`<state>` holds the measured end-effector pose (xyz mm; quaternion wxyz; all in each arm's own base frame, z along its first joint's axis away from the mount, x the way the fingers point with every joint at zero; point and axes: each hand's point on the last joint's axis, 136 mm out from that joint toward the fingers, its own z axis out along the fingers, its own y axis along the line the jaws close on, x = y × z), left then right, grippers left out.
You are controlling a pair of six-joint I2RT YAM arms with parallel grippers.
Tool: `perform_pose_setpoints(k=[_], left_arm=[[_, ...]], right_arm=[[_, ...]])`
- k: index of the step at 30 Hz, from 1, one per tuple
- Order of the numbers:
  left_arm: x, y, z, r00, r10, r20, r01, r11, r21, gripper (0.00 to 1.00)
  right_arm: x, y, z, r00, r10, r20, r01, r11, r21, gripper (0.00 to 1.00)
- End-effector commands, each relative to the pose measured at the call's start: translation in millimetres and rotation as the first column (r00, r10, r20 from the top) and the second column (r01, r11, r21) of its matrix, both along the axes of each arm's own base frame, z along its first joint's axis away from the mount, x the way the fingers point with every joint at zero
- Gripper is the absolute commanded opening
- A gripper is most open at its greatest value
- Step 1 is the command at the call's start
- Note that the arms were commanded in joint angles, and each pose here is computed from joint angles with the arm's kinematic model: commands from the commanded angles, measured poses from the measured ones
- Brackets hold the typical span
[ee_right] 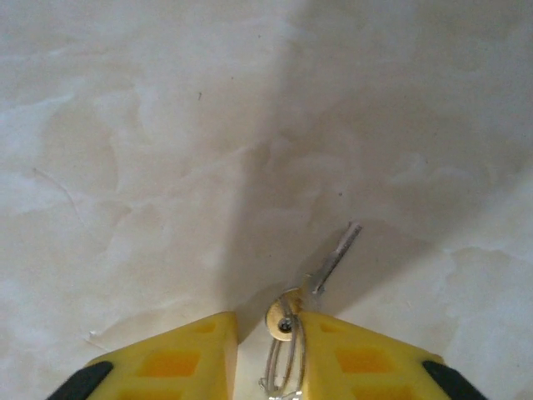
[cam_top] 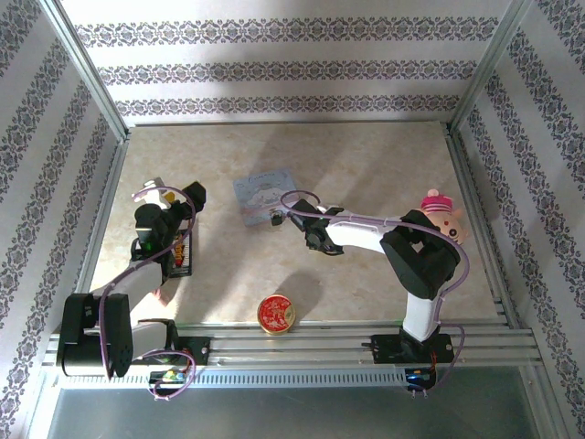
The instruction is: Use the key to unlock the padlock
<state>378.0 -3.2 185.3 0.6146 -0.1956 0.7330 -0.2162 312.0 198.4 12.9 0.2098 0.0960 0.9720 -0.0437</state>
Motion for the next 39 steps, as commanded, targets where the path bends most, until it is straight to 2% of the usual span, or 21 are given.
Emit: perform_pose_setpoints(k=[1, 5, 15, 18, 27, 34, 39], left_arm=[[2, 4, 16, 0.999, 0.018, 0.028, -0.018, 0.999, 0.028, 0.99], [1, 4, 17, 0.999, 0.016, 0.027, -0.017, 0.999, 0.029, 0.99], [1, 5, 13, 1.0, 0.021, 0.009, -0.021, 1.0, 0.021, 0.99], [1, 5, 13, 1.0, 0.024, 0.004, -0.024, 1.0, 0.02, 0.99], [3, 2, 15, 0.999, 0.005, -0.037, -0.004, 0.999, 0.036, 0.99], [2, -1, 21, 0.999, -0.009, -0.042, 0.008, 1.0, -0.004, 0.99], [-5, -4, 24, 0.995, -0.018, -0.096, 0.014, 0.999, -0.042, 0.98]], right_arm=[[0, -5, -8, 1.0, -0.014, -0.023, 0.014, 1.0, -0.016, 0.2], [-3, -7, -5, 1.0, -0.015, -0.017, 0.015, 1.0, -0.013, 0.14], [-8, -14, 5, 1.0, -0.022, 0.003, 0.022, 1.0, -0.011, 0.07], [-8, -14, 10, 1.0, -0.014, 0.012, 0.014, 1.0, -0.013, 0.01], [-9, -7, 33, 0.997, 0.061, 0.04, -0.06, 0.998, -0.026, 0.0], [-4, 11, 59, 0.97, 0.214, 0.113, -0.213, 0.977, -0.019, 0.0], [0, 34, 79, 0.897, 0.388, 0.21, -0.395, 0.919, -0.011, 0.0]])
